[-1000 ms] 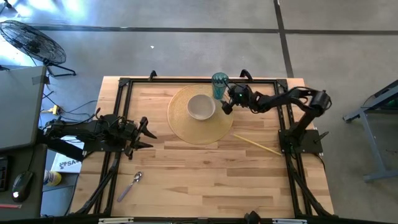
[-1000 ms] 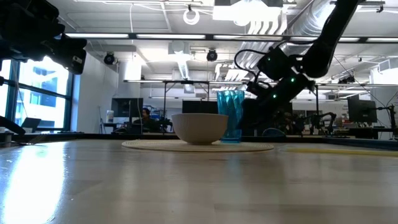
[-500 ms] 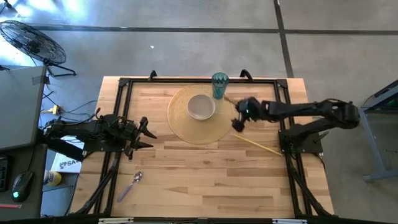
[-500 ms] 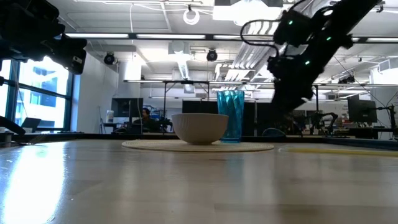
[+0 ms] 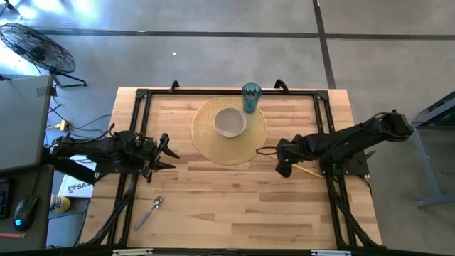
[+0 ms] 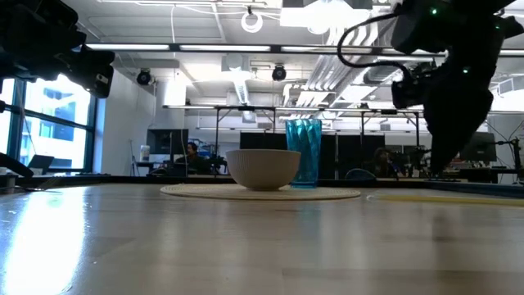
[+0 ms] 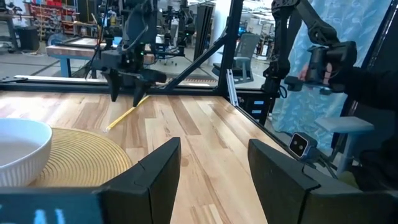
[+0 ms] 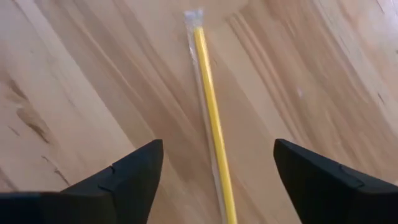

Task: Pick & Place Utensil
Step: Put the yellow straw into the blue cup on the brown mat

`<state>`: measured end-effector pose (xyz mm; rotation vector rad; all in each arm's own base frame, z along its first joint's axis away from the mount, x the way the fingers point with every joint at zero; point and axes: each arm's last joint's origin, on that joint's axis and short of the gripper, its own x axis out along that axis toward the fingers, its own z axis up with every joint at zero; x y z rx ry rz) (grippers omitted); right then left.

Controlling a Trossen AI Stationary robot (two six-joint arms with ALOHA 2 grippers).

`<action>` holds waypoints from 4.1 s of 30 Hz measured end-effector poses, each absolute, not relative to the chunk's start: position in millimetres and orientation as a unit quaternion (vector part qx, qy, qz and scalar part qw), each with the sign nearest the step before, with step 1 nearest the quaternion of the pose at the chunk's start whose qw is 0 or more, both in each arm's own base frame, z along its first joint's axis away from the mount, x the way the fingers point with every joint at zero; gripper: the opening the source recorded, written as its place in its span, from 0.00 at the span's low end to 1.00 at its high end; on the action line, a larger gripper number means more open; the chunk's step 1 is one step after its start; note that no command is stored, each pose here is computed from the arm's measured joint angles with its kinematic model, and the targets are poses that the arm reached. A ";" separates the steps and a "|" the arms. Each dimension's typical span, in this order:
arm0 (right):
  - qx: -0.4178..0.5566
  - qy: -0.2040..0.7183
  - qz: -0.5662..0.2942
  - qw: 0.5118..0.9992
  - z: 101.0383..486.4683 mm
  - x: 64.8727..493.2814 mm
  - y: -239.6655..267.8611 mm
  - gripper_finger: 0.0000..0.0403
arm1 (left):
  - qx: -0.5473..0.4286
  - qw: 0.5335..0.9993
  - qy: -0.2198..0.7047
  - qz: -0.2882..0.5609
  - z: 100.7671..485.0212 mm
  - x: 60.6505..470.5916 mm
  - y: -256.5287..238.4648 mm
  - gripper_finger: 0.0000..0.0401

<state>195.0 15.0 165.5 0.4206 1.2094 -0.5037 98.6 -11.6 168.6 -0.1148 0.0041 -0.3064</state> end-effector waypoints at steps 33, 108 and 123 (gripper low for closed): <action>0.159 0.662 -0.178 0.711 130.8 204.7 5.3 0.30 | -0.057 0.987 0.002 -0.153 168.5 98.6 -11.6 0.46; 0.000 -0.012 -0.442 0.897 282.3 297.4 -166.2 0.01 | -0.057 0.987 0.002 -0.153 168.6 98.6 -11.6 0.46; 0.045 0.041 -0.439 0.897 223.0 277.0 -155.4 0.09 | -0.057 0.986 0.002 -0.154 168.5 98.6 -11.7 0.46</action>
